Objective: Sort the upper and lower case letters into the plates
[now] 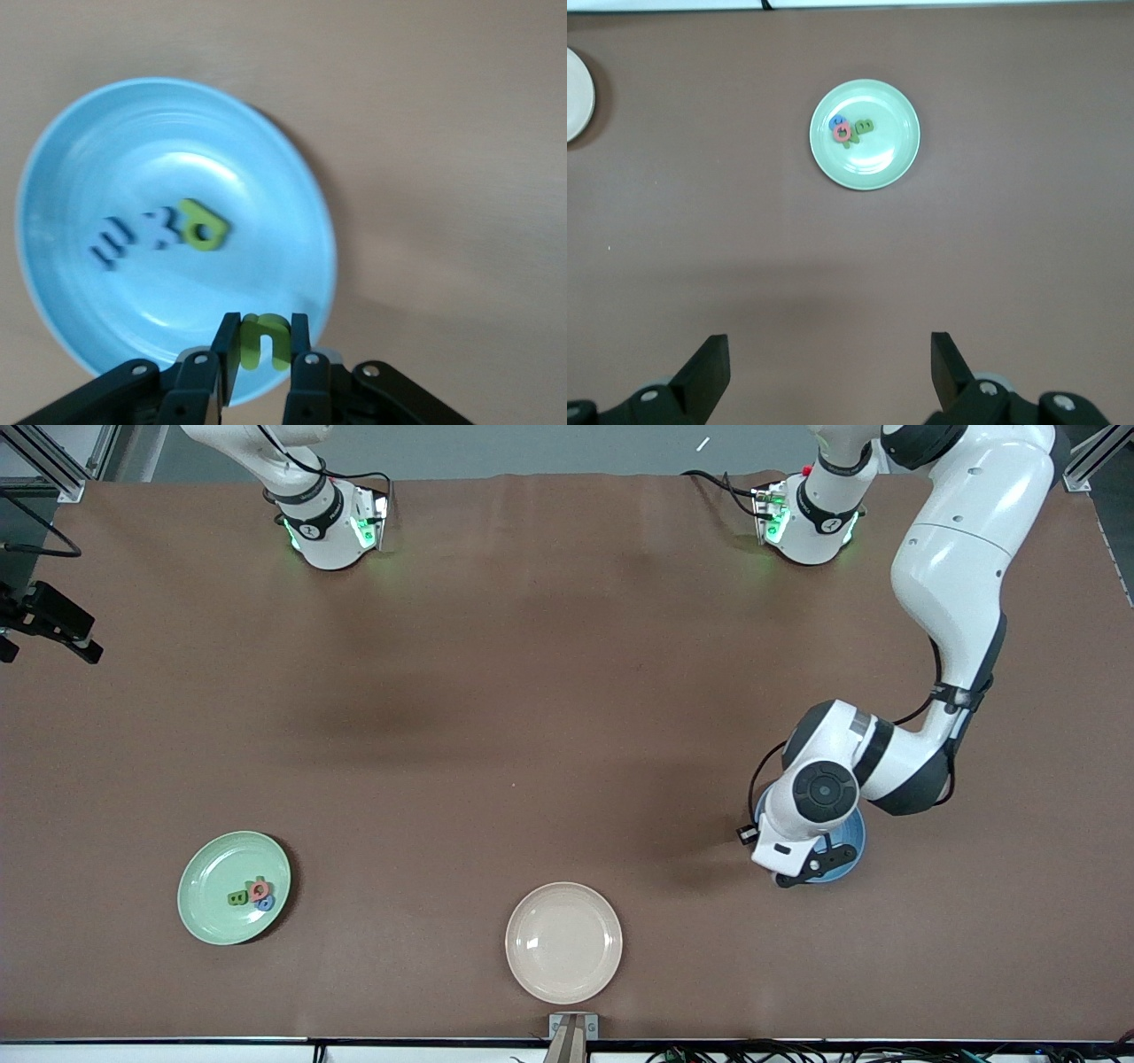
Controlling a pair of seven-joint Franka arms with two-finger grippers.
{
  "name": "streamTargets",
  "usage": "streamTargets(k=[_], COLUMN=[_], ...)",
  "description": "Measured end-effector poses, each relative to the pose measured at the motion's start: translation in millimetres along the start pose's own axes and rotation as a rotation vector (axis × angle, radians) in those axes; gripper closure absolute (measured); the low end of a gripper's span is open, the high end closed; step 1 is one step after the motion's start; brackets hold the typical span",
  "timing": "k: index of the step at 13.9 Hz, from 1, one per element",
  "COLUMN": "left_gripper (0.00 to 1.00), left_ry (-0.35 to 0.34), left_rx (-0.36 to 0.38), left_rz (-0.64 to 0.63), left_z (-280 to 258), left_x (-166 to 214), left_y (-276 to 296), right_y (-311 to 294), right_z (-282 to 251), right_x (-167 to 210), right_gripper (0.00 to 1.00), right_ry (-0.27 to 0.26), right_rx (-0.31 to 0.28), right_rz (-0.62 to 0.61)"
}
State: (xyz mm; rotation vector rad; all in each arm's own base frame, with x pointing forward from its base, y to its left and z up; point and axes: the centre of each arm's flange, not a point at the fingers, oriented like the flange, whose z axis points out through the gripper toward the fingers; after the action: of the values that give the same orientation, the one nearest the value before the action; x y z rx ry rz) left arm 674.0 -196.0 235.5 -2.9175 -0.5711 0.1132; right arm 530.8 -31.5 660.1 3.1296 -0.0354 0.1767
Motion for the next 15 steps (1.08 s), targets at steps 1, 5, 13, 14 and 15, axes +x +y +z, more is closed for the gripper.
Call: streamTargets(k=[1, 5, 13, 14, 15], left_gripper=[0.74, 0.70, 0.00, 0.00, 0.00], left_ry=[-0.014, -0.037, 0.050, 0.078, 0.105], left_rx=[0.015, 0.024, -0.070, -0.078, -0.078], left_rz=[-0.013, -0.023, -0.058, -0.057, -0.030], left_z=[3, 10, -95, -119, -143], left_x=[5, 27, 29, 29, 27], left_y=[-9, -43, -48, -53, -59], right_y=[0, -1, 1, 1, 1], right_z=[1, 5, 15, 19, 23], right_x=[0, 2, 5, 7, 9], right_gripper=[0.00, 0.00, 0.00, 0.00, 0.00], right_ry=[-0.005, -0.014, -0.040, -0.047, -0.053], right_rx=[0.000, 0.000, 0.000, 0.000, 0.000], right_rz=[-0.003, -0.005, 0.000, 0.000, 0.000])
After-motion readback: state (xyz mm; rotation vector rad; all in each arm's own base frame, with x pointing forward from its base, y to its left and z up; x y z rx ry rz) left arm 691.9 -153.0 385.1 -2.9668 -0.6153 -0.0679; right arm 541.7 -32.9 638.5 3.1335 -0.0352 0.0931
